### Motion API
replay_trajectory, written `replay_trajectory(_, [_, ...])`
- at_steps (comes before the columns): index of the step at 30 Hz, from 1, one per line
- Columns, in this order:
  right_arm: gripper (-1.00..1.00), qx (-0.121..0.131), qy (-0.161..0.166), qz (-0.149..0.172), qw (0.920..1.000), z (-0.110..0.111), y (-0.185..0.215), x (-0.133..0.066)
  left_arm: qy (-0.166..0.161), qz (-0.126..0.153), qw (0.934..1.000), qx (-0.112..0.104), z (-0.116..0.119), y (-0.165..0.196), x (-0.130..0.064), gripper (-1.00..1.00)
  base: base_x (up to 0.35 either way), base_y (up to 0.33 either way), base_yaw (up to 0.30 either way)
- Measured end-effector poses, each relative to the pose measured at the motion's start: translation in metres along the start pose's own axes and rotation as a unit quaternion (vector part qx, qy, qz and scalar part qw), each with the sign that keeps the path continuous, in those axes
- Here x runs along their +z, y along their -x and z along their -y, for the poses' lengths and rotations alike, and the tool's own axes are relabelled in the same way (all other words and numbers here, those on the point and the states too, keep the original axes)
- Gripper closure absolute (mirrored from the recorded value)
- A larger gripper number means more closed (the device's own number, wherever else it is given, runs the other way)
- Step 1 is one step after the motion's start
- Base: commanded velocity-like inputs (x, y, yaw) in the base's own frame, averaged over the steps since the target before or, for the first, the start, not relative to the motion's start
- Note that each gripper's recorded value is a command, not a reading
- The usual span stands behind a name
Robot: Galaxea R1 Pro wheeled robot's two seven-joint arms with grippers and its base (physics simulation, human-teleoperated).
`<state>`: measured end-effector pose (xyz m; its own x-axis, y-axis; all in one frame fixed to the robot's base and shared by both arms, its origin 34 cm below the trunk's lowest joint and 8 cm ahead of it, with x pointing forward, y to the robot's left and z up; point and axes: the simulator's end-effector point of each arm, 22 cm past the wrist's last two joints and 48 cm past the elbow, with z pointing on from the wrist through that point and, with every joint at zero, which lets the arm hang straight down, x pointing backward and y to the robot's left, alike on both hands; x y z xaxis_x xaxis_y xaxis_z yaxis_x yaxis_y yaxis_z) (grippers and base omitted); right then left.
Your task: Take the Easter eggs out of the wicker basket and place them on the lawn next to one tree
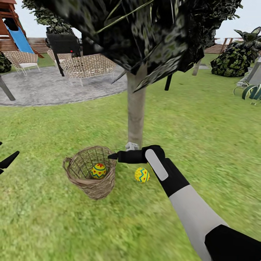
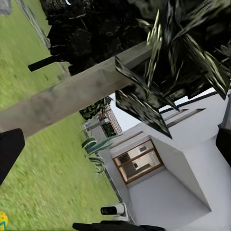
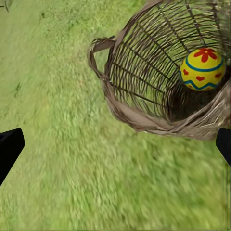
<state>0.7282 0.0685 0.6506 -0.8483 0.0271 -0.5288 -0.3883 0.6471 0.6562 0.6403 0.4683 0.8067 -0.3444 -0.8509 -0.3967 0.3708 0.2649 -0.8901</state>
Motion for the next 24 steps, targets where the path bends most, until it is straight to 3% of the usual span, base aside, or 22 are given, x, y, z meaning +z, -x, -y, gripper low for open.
replay_trajectory(3, [-1.0, -0.003, -0.034, 0.006, 0.9994, 0.014, 0.002, 0.0, 0.0, 0.0, 1.0, 0.0, 0.0, 0.0, 0.0, -1.0, 0.252, 0.188, 0.0])
replay_trajectory(8, [-1.0, -0.006, -0.058, 0.014, 0.9982, 0.025, 0.006, -0.001, -0.001, -0.001, 1.0, 0.001, 0.001, 0.0, 0.0, -1.0, 0.306, 0.06, 0.017])
replay_trajectory(14, [-1.0, -0.043, -0.129, 0.007, 0.9907, 0.044, -0.002, 0.004, -0.001, -0.002, 1.0, 0.001, 0.001, -0.001, 0.001, -1.0, 0.312, 0.005, 0.152])
replay_trajectory(19, [-1.0, -0.062, -0.135, 0.009, 0.9889, 0.04, -0.006, 0.01, -0.001, -0.002, 1.0, -0.001, 0.0, -0.002, 0.001, -1.0, 0.078, 0.043, 0.041])
replay_trajectory(24, [-1.0, -0.069, -0.135, 0.007, 0.9885, 0.037, -0.009, 0.012, -0.001, -0.001, 1.0, -0.002, 0.0, -0.002, 0.001, -1.0, 0.005, 0.279, 0.003])
